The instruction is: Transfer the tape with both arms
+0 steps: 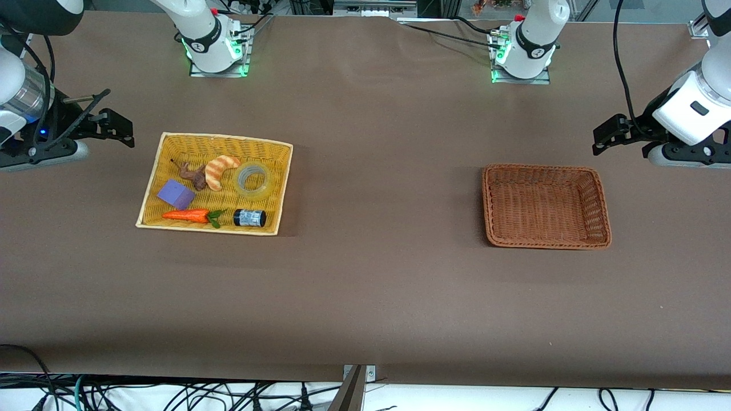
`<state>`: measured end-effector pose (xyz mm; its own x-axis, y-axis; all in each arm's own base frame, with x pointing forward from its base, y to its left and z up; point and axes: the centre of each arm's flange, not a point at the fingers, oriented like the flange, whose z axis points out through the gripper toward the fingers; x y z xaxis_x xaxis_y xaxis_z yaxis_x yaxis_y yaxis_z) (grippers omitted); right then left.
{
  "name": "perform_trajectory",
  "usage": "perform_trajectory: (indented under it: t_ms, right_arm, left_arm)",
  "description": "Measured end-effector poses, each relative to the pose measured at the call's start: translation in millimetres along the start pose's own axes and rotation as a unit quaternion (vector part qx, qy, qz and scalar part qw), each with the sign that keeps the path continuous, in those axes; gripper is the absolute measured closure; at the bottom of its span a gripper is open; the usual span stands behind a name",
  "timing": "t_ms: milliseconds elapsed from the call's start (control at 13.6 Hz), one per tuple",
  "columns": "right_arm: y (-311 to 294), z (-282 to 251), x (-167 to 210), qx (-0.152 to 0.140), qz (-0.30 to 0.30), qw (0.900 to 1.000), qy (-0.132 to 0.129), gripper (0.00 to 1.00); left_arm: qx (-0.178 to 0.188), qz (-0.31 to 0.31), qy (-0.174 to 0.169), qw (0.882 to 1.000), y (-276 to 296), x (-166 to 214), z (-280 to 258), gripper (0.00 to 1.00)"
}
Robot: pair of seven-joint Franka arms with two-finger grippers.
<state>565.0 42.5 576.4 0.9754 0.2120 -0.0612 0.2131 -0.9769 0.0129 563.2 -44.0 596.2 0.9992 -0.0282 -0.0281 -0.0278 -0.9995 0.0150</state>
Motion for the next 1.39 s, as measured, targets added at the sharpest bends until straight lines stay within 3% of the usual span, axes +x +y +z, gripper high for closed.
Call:
perform_trajectory:
  t_ms: [1393]
  right_arm:
    - [9.8,-2.5,-0.9,0.000,0.009,1.000,0.004,0.00]
  left_arm:
    - [0.000,0.002,0.000,1.000,1.8,-0.2,0.1,0.00]
